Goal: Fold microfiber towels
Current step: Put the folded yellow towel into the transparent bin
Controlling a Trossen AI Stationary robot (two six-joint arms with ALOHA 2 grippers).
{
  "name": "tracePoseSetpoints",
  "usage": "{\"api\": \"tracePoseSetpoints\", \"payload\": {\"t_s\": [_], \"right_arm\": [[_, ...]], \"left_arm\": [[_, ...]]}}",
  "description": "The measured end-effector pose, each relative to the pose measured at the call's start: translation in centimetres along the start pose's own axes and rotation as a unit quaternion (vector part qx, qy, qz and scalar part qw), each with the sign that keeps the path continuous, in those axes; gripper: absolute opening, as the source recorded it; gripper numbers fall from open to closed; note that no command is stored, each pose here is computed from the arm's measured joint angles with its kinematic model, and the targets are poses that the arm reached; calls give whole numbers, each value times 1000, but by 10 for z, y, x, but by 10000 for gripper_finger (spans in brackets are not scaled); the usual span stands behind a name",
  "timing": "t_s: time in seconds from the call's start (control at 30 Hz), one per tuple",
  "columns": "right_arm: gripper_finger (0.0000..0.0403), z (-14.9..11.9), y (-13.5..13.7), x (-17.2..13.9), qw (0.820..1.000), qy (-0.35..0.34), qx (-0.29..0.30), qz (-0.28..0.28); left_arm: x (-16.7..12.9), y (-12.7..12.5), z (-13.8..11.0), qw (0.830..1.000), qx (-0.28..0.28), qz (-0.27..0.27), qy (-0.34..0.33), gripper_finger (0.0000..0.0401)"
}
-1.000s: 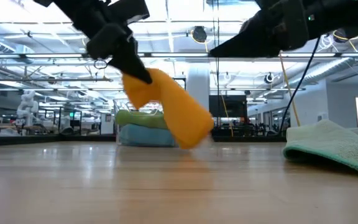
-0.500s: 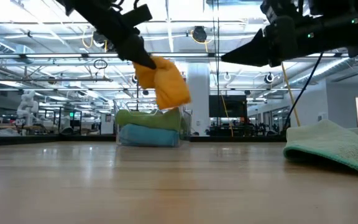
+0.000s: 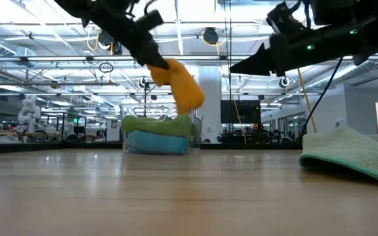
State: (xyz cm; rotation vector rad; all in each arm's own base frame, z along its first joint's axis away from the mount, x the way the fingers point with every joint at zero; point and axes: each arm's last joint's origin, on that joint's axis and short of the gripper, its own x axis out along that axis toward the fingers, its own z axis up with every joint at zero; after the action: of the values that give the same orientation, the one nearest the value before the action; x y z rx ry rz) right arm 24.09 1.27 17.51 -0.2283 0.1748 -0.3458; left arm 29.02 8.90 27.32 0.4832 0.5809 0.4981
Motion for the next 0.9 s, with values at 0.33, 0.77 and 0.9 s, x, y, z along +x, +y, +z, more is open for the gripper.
{"api": "tracePoseSetpoints", "payload": {"t_s": [0.33,0.77,0.9], "right_arm": [[80,-7,-46,59,996,39,76,-1],[159,-11,-74,128,996,62,50,36],[98,-9,-74,128,997,61,24,51]], "left_arm": [[5,-12,-8,998,-16,-41,35,19],[2,-20,-22,990,-2,-106,95,23],[2,-24,-26,985,-5,-130,111,24]]}}
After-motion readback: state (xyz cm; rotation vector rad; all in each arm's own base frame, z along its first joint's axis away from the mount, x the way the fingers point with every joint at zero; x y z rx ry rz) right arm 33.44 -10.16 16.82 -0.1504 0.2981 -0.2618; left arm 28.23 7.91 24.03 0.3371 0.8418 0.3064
